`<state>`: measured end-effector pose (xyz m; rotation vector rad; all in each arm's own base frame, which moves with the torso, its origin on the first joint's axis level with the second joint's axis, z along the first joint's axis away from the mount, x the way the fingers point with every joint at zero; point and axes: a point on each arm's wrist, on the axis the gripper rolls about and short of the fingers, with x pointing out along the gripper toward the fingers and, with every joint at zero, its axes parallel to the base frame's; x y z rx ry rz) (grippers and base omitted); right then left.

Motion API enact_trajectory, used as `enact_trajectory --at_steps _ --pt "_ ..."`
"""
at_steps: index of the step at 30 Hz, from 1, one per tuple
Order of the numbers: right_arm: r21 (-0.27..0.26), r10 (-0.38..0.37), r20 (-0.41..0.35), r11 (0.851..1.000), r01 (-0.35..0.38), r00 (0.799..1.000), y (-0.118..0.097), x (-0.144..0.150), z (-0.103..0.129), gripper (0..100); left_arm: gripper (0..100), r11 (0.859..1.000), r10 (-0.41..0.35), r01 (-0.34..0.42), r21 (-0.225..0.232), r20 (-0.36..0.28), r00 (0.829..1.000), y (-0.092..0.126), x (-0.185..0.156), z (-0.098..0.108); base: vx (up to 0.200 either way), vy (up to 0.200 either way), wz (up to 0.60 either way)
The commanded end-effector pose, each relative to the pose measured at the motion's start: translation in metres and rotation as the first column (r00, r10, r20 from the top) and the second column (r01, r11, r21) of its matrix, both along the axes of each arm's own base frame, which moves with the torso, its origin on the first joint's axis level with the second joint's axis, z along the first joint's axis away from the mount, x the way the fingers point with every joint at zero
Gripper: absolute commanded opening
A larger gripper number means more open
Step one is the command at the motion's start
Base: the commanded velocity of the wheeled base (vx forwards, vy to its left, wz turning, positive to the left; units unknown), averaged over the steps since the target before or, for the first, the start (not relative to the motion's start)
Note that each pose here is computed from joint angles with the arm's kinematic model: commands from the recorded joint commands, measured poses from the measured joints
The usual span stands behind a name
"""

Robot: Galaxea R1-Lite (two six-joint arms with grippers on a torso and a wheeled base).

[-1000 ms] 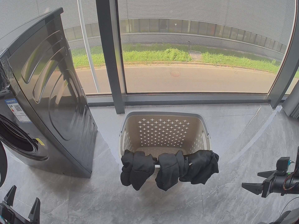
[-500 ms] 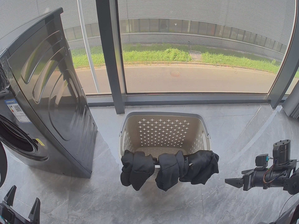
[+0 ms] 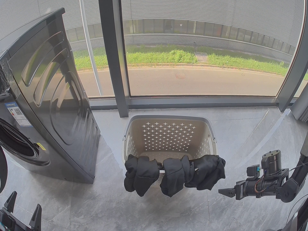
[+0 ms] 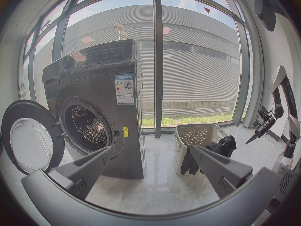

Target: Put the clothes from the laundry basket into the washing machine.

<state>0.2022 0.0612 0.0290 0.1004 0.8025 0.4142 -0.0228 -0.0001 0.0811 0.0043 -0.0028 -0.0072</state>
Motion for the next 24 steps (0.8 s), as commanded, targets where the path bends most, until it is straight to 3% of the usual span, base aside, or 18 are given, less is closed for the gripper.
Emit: enact_trajectory --at_steps 1,9,24 --pt "-0.010 0.020 -0.041 1.000 -0.020 0.999 0.005 0.001 -0.010 100 100 1.000 0.000 0.000 0.000 0.002 1.000 0.000 0.000 -0.005 0.000 0.000 0.00" --pt "-0.022 -0.002 -0.060 1.000 0.001 0.998 0.011 0.010 -0.021 100 100 1.000 -0.002 0.002 -0.003 0.002 1.000 0.000 0.000 -0.005 0.000 0.000 0.00" --pt "0.003 -0.044 0.053 0.999 0.044 0.998 0.025 0.046 -0.064 100 100 1.000 -0.002 0.002 -0.003 0.002 1.000 0.000 0.000 -0.005 0.000 0.000 0.00"
